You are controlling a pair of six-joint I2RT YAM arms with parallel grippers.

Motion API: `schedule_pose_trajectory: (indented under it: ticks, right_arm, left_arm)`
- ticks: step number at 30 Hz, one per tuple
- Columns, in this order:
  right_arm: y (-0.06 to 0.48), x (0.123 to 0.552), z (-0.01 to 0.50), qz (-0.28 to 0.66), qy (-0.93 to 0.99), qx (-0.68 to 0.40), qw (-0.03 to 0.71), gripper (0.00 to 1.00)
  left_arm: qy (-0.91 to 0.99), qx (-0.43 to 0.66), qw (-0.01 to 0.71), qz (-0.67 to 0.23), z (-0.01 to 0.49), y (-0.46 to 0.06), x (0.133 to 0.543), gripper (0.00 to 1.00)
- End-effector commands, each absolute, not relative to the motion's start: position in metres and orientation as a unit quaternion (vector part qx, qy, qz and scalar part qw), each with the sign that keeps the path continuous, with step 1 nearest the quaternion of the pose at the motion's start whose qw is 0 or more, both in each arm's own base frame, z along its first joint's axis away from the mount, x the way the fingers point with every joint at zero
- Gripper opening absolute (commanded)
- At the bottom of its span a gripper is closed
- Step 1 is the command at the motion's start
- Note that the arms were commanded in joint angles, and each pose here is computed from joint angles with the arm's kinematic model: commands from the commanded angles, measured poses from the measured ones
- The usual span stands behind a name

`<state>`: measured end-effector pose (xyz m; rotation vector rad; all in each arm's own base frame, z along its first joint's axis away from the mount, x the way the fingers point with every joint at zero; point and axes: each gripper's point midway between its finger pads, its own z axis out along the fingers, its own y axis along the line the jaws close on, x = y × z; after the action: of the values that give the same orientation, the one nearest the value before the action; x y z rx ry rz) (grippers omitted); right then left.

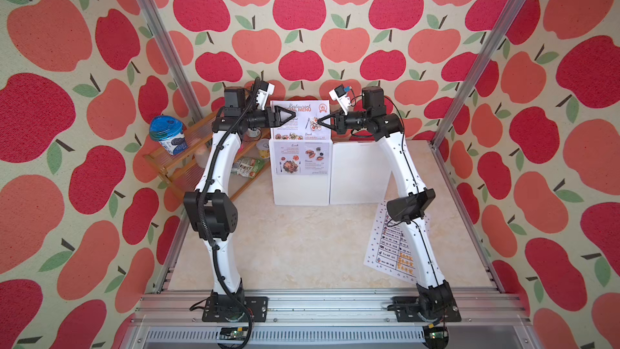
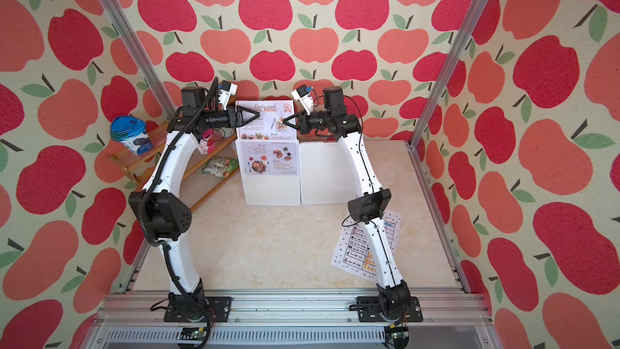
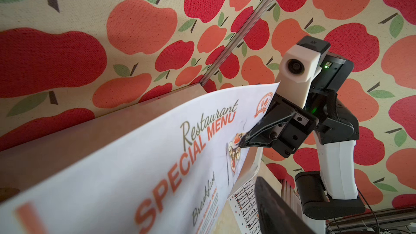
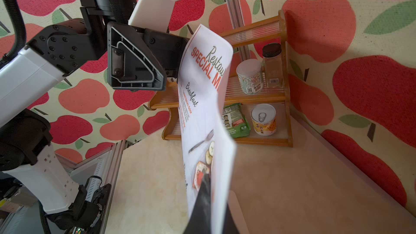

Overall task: Insert the menus into the narrow rack
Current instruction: Insert the menu into the narrow rack.

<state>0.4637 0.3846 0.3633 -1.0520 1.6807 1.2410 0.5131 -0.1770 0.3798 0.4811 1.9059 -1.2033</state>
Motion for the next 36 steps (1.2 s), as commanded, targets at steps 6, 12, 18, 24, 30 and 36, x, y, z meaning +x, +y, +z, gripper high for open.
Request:
schedule_pose_trajectory:
  ticks: [6,12,18,24,30,36]
  right_arm:
    - [0.380,0.440,0.369,0.469,0.668,-0.435,0.380,0.05]
    - [0.381,0.447,0.382,0.461,0.660,-0.430,0.409,0.33]
    - [0.382,0.458,0.404,0.465,0.635,-0.423,0.450,0.45]
    - [0.382,0.456,0.405,0.473,0.629,-0.426,0.446,0.09]
    - [0.384,0.447,0.392,0.474,0.639,-0.436,0.422,0.01]
    - [0.383,0.439,0.386,0.470,0.646,-0.444,0.405,0.00]
  left_arm:
    - [0.753,0.204,0.411,-0.472,0.379,-0.179,0.507,0.72]
    - [0.755,0.205,0.411,-0.469,0.379,-0.179,0.504,0.72]
    - [0.757,0.206,0.411,-0.465,0.379,-0.178,0.500,0.72]
    - [0.759,0.202,0.416,-0.459,0.381,-0.170,0.499,0.72]
    - [0.758,0.196,0.419,-0.460,0.380,-0.165,0.499,0.73]
    - [0.758,0.196,0.419,-0.460,0.379,-0.165,0.498,0.73]
